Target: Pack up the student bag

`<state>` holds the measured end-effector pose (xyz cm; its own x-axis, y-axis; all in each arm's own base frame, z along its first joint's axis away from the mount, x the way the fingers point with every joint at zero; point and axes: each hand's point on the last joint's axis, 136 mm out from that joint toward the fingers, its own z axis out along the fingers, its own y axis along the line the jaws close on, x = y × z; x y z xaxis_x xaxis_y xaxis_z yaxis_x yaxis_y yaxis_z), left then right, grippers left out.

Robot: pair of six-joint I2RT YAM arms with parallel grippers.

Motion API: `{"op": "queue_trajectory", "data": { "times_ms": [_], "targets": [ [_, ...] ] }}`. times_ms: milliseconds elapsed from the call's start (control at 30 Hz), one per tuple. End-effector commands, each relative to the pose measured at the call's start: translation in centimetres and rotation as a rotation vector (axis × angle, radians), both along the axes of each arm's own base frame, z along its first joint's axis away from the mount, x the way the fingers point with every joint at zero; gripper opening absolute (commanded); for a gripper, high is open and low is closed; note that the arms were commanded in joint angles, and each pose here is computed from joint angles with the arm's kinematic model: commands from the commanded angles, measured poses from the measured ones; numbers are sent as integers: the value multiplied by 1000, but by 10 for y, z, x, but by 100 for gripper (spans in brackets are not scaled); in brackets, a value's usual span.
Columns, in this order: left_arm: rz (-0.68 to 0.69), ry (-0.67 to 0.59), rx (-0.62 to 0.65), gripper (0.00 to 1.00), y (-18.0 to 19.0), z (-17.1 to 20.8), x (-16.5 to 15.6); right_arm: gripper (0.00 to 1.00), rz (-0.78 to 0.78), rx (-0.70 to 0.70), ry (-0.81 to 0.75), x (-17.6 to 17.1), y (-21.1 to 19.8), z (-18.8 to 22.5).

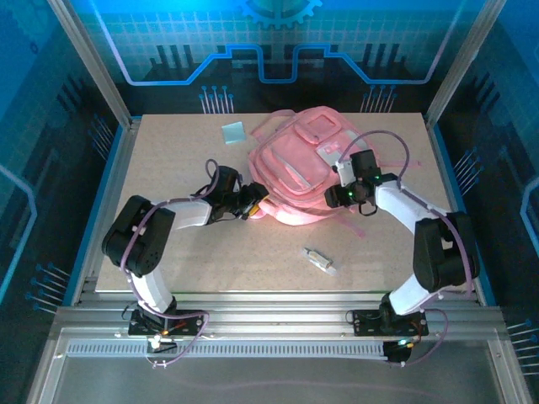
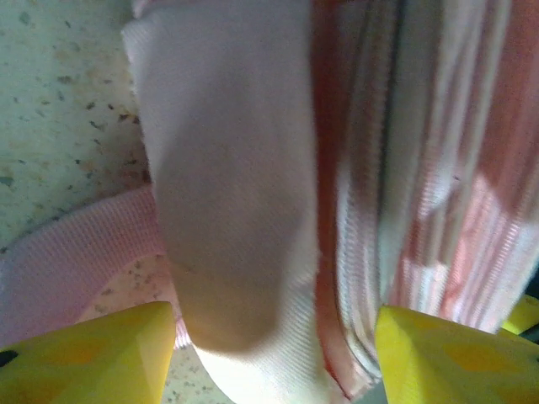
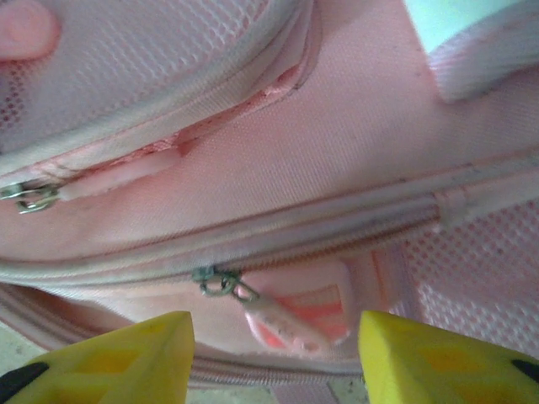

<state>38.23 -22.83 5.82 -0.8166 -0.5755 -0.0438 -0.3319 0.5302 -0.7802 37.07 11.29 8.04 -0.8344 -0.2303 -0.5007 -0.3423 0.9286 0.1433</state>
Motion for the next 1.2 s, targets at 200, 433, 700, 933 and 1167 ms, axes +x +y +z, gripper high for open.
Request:
{"op": "queue_trajectory", "data": {
  "times_ms": [200,433,700,933,1167],
  "targets": [
    [22,35,56,64,16,-16,11,25,26,-71,-38,28,-2,-8],
    [44,39,95,64,33,-17,11,23,-1,-109,-13,17,-9,-3],
    [38,37,112,63,35,-17,13,48,7,-155,-39,14,-4,10],
    [42,39,99,63,34,-18,13,21,32,-149,-55,17,4,16],
    [40,34,100,63,35,-16,12,7,46,-136,-12,16,8,5]
  ]
}}
